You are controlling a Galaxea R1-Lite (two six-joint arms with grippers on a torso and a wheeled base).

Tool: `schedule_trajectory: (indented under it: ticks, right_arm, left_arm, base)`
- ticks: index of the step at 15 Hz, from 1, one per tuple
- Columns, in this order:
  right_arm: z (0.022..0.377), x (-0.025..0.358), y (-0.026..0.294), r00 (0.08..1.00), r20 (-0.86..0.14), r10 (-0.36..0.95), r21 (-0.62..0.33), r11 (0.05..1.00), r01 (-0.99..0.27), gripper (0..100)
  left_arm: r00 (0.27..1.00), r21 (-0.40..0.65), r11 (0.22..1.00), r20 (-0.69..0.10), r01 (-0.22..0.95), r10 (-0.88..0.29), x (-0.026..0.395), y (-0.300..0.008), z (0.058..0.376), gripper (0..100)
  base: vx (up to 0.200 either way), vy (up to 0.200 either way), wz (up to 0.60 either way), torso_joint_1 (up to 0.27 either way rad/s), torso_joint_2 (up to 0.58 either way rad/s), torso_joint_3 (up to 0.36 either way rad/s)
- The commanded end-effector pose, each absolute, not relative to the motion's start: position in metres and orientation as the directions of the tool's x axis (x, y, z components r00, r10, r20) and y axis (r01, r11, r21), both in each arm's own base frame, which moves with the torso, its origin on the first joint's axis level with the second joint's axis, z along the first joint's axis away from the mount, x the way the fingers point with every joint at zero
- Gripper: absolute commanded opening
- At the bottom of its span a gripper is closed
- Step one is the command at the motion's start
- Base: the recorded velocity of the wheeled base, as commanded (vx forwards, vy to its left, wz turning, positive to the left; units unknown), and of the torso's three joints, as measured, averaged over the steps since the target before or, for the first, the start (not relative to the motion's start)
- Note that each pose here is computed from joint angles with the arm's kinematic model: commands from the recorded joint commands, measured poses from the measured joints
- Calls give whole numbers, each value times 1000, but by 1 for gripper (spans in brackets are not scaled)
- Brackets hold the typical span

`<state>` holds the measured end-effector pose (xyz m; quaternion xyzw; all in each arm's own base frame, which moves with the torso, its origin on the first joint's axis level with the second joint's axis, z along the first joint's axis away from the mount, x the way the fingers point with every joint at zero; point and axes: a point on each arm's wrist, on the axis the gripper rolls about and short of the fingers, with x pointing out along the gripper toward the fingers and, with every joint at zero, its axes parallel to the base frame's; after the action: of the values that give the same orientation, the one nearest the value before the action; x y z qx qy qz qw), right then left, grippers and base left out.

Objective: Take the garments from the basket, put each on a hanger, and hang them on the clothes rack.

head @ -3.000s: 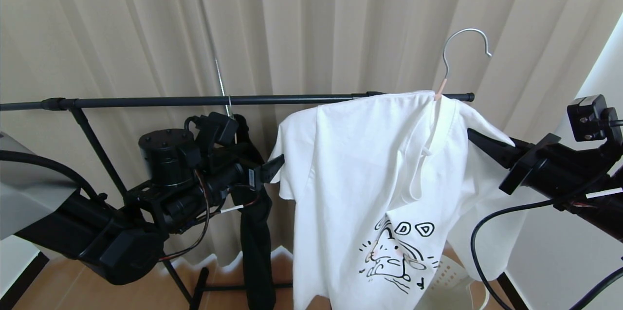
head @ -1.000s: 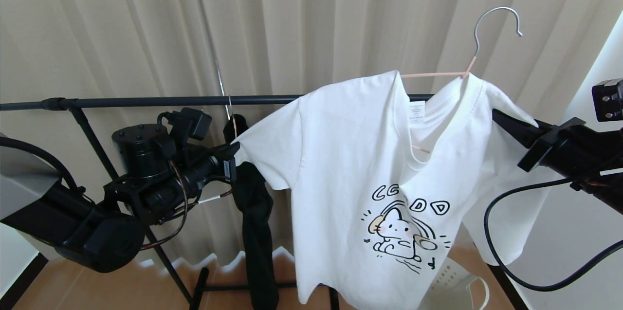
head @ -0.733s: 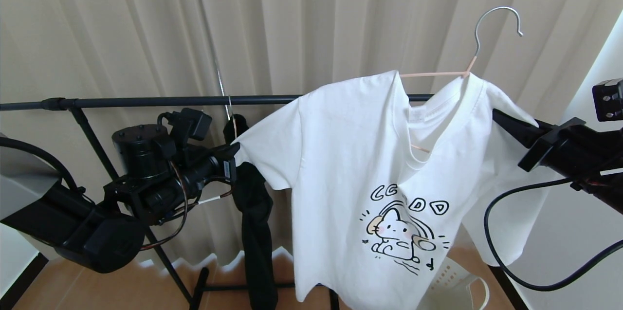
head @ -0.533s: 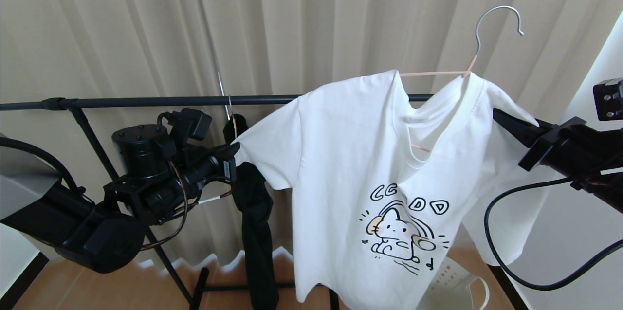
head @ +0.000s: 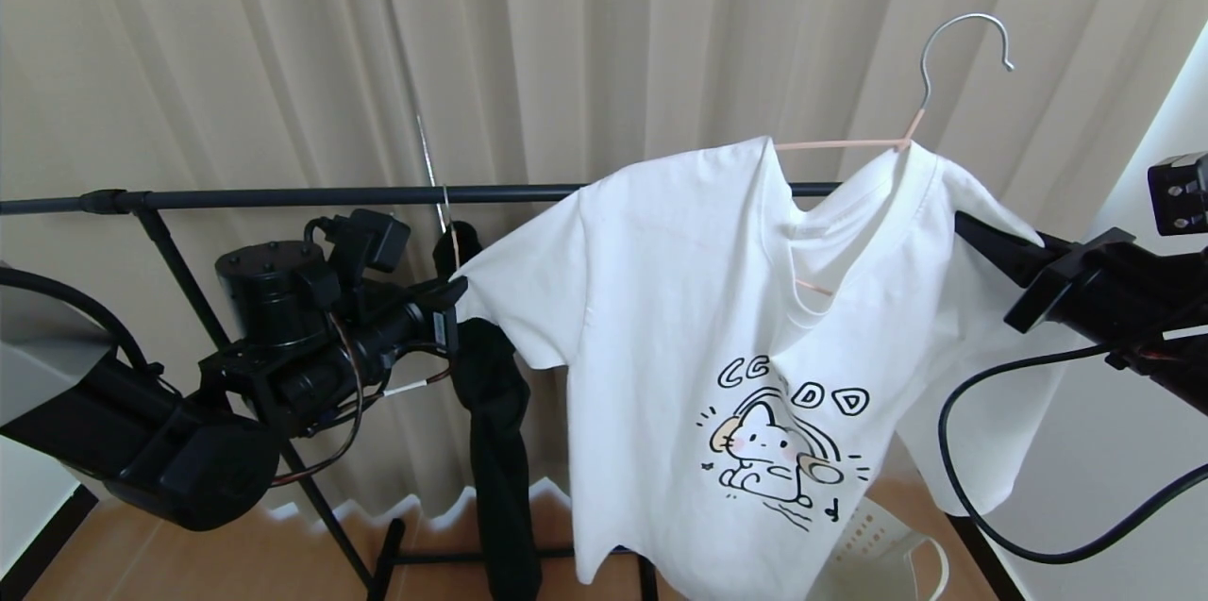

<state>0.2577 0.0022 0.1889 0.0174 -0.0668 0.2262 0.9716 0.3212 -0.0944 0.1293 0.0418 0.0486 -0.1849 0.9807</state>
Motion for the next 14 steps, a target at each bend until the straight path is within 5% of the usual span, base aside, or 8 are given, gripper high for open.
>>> schedule_trajectory:
  ticks: [1, 8, 14]
  right_arm:
    - [188, 258, 2, 889, 135, 438, 5, 897, -442, 0]
    - [185, 259, 2, 890, 124, 439, 10, 896, -443, 0]
    - [177, 263, 3, 891, 97, 444, 25, 893, -448, 0]
  left_arm:
    - [926, 63, 926, -99, 371, -364, 319, -95, 134, 100]
    - [919, 60, 920, -105, 387, -380, 313, -96, 134, 100]
    - [862, 30, 862, -64, 505, -503, 285, -114, 152, 100]
  base:
    - [0, 0, 0, 0, 0, 0]
    - [0, 0, 0, 0, 0, 0]
    - [0, 0, 0, 0, 0, 0]
